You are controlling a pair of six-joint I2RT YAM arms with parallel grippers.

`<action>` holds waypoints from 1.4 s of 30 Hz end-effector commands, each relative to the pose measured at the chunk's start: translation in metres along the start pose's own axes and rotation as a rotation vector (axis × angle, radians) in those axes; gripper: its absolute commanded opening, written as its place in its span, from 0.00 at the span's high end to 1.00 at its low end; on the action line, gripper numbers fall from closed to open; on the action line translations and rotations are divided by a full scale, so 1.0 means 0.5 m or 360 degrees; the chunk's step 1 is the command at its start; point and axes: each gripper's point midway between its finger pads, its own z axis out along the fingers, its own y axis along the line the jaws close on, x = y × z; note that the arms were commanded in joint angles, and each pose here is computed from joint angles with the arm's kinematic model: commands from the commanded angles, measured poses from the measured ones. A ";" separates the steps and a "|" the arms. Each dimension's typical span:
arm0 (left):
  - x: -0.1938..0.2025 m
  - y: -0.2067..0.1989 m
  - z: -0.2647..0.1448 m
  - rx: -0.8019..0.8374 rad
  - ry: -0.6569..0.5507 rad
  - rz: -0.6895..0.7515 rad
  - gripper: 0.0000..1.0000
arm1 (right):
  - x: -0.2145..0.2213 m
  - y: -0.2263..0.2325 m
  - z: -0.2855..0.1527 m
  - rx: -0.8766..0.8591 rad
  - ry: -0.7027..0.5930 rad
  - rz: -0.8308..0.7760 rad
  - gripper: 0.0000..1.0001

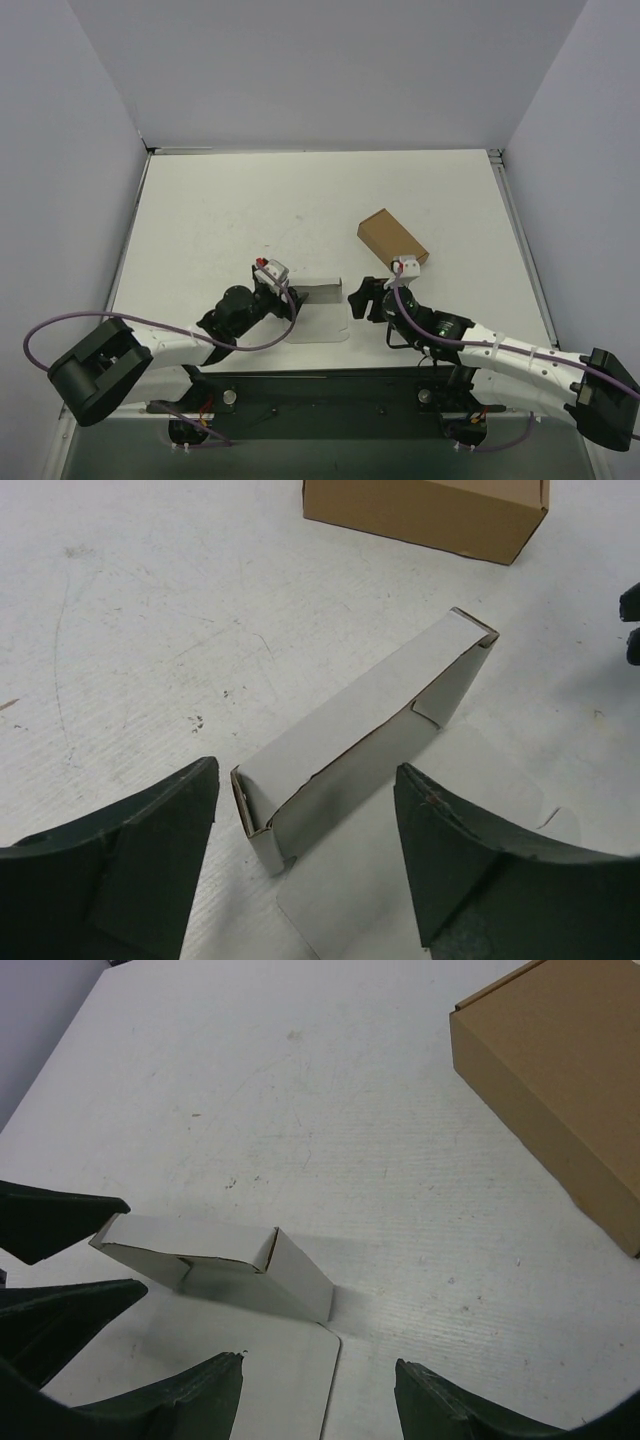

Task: Fold the paper box

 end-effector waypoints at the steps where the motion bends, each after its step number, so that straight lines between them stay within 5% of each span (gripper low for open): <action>1: -0.010 -0.024 -0.019 0.0093 0.0020 -0.0034 0.15 | -0.019 0.005 -0.008 -0.0039 -0.0058 0.0044 0.38; 7: -0.034 -0.032 -0.065 0.0103 0.0031 -0.0178 0.09 | -0.051 0.013 -0.007 -0.0081 -0.0055 0.0166 0.37; 18: -0.125 0.017 -0.056 -0.0071 0.0086 -0.0817 0.06 | -0.107 0.074 0.045 -0.0340 0.0006 0.0481 0.39; 42: -0.074 0.030 -0.007 -0.0113 0.0169 -0.0941 0.32 | -0.066 0.080 0.125 -0.0296 0.0131 0.0557 0.49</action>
